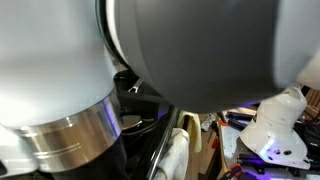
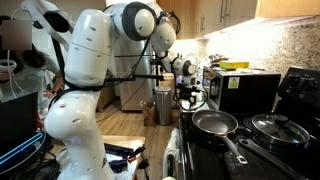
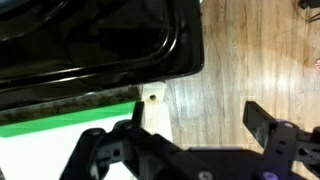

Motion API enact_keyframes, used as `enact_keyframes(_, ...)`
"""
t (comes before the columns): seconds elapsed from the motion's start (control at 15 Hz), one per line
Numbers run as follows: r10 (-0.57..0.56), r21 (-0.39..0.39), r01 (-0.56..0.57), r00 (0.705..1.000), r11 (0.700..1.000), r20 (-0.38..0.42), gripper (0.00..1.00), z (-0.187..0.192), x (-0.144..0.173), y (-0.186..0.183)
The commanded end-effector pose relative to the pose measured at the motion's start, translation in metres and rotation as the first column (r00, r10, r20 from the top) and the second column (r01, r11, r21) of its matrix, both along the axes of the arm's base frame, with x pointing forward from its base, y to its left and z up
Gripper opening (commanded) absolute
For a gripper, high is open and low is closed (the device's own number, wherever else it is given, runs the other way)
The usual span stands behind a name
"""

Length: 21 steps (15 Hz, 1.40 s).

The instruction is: Put the spatula into the black pot.

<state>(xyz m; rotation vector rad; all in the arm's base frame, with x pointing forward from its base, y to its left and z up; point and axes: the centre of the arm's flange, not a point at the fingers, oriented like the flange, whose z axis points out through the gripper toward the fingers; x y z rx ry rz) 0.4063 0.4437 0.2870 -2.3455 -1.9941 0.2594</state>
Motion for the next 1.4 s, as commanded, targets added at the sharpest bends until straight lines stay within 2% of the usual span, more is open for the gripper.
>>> enact_keyframes(0.0, 0.023, -0.003, -0.023, 1.000, 1.000, 0.006, 1.00, -0.011, 0.009, 0.017)
enact_keyframes(0.47, 0.000, 0.000, 0.000, 1.000, 1.000, -0.005, 1.00, -0.032, 0.017, 0.050)
enact_keyframes(0.67, -0.025, -0.037, 0.027, 0.998, 0.999, 0.055, 1.00, -0.042, 0.024, 0.054)
enact_keyframes(0.87, -0.050, -0.050, 0.054, 0.996, 0.997, 0.079, 1.00, -0.053, 0.031, 0.059)
enact_keyframes(1.27, -0.072, -0.023, 0.074, 0.995, 0.997, 0.064, 1.00, -0.065, 0.035, 0.069)
enact_keyframes(1.33, -0.075, -0.021, 0.077, 0.995, 0.997, 0.062, 0.75, -0.065, 0.036, 0.070)
